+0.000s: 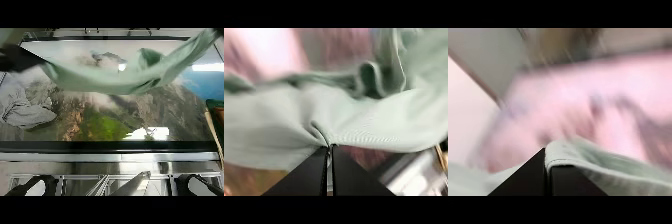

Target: Fold the shirts.

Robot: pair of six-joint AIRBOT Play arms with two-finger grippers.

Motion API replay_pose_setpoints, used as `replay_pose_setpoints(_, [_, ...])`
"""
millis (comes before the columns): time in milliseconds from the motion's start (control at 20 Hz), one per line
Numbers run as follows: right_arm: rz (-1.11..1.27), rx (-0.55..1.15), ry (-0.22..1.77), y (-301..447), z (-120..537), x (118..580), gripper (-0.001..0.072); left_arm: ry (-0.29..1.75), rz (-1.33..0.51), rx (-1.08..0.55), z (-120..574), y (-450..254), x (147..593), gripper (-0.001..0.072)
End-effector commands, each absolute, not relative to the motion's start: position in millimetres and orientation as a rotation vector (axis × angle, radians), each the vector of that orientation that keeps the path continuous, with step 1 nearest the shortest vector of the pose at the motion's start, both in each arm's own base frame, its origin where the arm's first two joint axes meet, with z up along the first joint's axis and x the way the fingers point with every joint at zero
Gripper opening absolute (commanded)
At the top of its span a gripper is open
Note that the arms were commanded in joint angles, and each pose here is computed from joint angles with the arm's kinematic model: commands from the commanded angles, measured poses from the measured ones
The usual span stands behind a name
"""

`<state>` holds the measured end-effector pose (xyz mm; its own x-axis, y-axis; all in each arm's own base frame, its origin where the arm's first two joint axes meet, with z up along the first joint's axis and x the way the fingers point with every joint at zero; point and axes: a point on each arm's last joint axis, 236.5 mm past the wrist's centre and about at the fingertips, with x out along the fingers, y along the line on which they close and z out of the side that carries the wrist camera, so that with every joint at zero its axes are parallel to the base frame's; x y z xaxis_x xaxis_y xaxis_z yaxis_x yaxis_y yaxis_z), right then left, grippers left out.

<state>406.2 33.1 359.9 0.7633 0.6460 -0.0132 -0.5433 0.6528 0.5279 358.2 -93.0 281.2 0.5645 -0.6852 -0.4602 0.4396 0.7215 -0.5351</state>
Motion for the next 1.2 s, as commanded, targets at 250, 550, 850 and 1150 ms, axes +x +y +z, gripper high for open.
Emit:
replay_pose_setpoints(250, [0.644,0.32,-0.565,67,577,209,0.001,-0.001,-0.344,-0.045,501,-50,245,0.0023])
replay_pose_setpoints(550, [0.504,0.215,-0.451,64,550,226,0.001,0.165,-0.536,-0.063,478,-59,280,0.0022])
replay_pose_setpoints(850, [0.538,0.414,-0.007,33,399,355,0.001,0.522,-0.618,-0.258,358,-29,382,0.0022])
replay_pose_setpoints(1150, [0.485,0.555,0.396,74,162,506,0.001,0.909,-0.755,-0.524,152,-31,466,0.0022])
